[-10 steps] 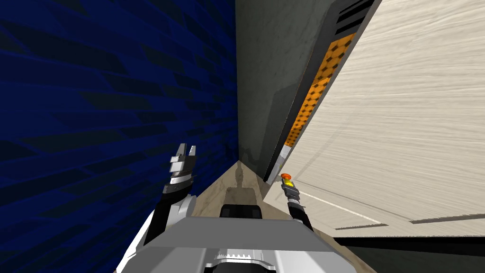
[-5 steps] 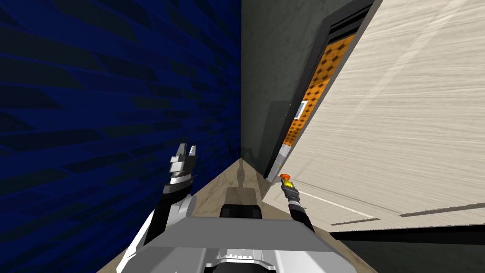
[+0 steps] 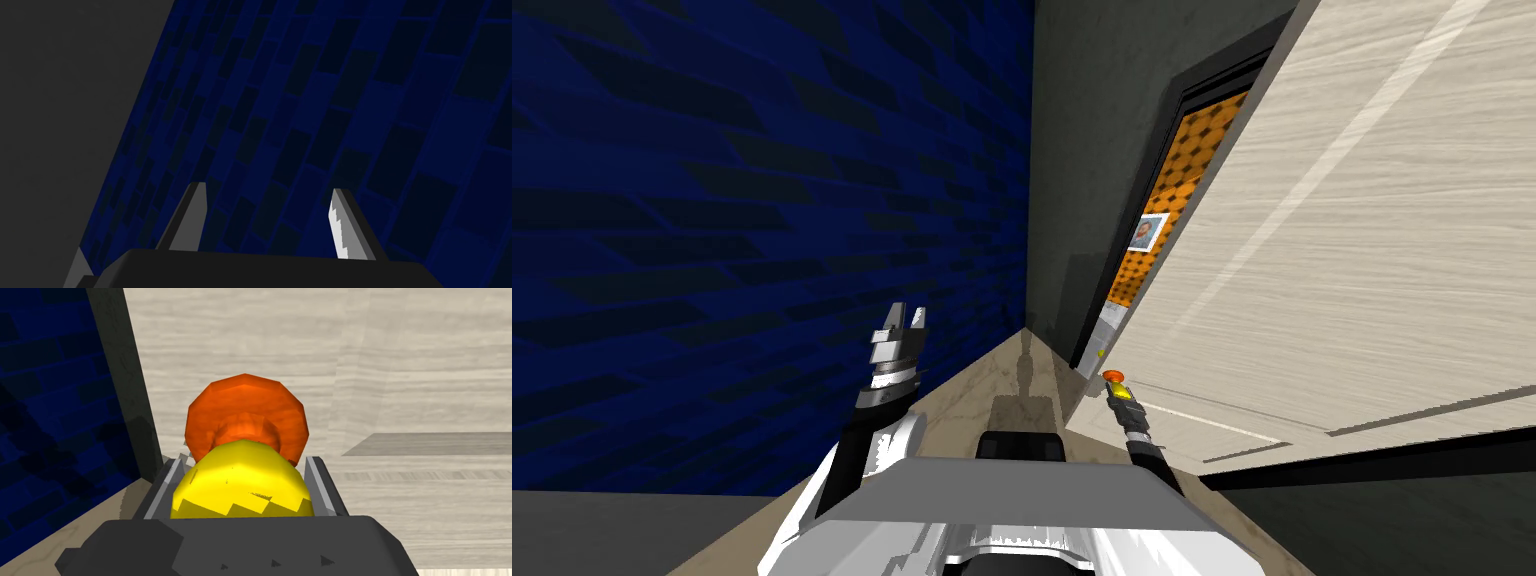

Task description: Pull the door open

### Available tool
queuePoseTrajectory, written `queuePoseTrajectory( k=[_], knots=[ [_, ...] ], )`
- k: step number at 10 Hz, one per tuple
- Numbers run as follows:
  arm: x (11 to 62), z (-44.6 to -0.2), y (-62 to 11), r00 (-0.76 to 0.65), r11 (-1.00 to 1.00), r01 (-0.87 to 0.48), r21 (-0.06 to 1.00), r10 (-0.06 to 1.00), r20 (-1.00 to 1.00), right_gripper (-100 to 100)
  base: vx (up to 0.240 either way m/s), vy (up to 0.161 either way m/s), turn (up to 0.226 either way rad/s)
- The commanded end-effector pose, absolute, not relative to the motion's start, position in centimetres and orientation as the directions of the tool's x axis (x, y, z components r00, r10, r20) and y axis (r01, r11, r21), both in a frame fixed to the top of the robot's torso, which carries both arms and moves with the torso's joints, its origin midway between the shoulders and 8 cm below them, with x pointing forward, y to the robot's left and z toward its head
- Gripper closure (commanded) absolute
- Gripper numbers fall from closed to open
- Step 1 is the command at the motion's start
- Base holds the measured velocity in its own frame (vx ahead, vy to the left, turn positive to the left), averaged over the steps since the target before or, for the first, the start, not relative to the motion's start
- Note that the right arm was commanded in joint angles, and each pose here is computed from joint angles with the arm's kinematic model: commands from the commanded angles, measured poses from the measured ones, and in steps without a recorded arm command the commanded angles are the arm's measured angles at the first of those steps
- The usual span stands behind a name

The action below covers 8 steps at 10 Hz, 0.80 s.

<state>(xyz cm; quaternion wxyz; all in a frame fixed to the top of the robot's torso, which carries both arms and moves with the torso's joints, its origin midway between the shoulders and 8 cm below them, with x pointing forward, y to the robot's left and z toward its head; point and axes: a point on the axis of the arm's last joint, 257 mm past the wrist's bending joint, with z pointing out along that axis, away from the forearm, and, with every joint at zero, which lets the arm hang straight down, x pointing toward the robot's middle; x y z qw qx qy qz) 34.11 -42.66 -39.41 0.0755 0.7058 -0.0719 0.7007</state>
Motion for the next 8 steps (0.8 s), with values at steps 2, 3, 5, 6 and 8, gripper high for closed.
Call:
queuePoseTrajectory(
  k=[2,3,5,6,8],
  knots=[
    [33.9,-39.4,-42.4,0.008,-0.981,-0.192,0.004,0.003,1.000,100,-0.180,-0.022,0.069],
    [33.2,-39.6,-42.2,0.010,-0.985,-0.172,0.003,0.002,1.000,100,-0.164,-0.030,0.123],
    [32.6,-39.5,-42.1,0.006,-0.989,-0.150,0.004,0.003,1.000,100,-0.239,-0.031,0.137],
    [32.3,-39.4,-42.1,0.005,-0.990,-0.137,0.004,0.003,1.000,100,-0.222,-0.032,0.122],
    [31.6,-39.3,-42.0,0.002,-0.994,-0.112,0.003,0.003,1.000,100,-0.199,-0.027,0.125]
  ],
)
